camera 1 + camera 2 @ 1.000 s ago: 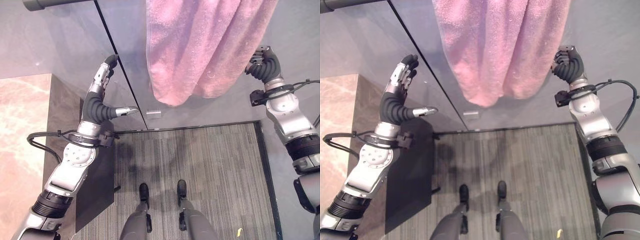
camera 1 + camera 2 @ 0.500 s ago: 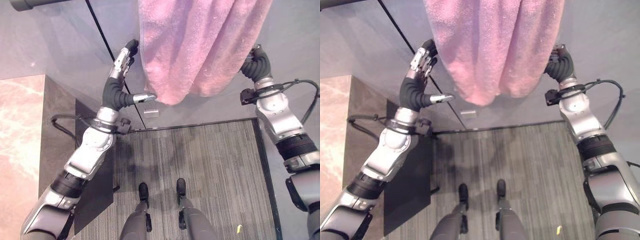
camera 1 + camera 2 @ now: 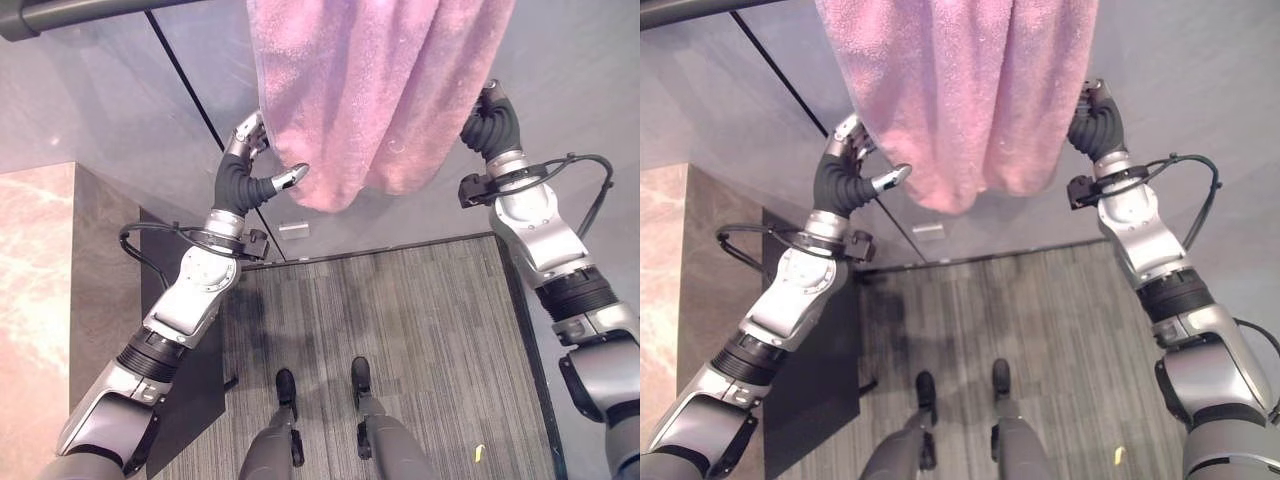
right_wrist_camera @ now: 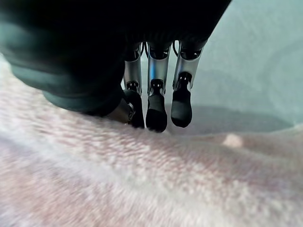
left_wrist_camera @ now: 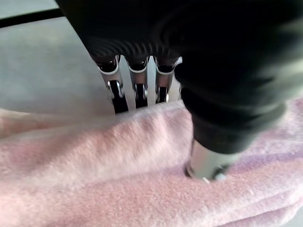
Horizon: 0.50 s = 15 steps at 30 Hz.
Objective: Put brush and paste in cup on sink, flatten towel.
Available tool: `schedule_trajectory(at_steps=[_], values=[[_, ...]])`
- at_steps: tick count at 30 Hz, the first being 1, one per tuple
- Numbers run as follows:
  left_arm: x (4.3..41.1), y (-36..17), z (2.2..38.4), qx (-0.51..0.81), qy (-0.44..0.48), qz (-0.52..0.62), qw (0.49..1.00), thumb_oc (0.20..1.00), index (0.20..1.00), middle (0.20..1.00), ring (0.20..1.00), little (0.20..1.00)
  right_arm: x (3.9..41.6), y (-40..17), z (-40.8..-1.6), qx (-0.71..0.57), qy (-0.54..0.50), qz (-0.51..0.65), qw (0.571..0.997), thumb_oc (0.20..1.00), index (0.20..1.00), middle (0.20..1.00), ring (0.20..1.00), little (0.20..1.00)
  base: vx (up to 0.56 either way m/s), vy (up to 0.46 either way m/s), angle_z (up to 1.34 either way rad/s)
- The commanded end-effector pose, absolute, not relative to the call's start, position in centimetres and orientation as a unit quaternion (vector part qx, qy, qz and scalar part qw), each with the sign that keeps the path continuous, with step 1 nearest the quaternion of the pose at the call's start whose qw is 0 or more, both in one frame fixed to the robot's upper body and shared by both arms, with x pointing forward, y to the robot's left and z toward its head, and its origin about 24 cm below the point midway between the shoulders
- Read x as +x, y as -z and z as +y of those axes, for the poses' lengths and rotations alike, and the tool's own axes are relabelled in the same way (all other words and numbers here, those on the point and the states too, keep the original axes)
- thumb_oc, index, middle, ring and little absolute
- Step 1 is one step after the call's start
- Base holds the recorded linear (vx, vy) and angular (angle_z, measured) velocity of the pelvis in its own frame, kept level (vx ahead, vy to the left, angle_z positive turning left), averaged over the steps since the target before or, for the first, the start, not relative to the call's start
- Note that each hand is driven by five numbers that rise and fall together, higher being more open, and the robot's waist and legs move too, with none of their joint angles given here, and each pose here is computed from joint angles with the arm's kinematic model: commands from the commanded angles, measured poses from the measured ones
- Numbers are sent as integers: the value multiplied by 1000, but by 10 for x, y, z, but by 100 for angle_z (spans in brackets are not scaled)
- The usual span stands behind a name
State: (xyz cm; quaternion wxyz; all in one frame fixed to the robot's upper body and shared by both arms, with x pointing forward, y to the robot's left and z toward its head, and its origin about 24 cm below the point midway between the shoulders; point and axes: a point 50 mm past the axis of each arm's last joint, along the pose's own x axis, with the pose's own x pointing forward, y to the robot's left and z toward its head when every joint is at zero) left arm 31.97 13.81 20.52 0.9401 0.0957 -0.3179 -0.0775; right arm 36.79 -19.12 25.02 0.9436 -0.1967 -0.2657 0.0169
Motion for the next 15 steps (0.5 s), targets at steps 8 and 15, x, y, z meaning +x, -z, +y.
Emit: schedule_trajectory(at_steps=[8,15], values=[[322,-185,134,79,98,-278,952,200,200,200,200,200,366,-232,-180,-108,-20,-261,959,200,200,200,200,200,7,-4,1],[323,-196,147,117,75,-295,945,200,200,200,200,200,368,-228,-176,-60,-24,-249,966,200,200,200,200,200,6,-11,13]])
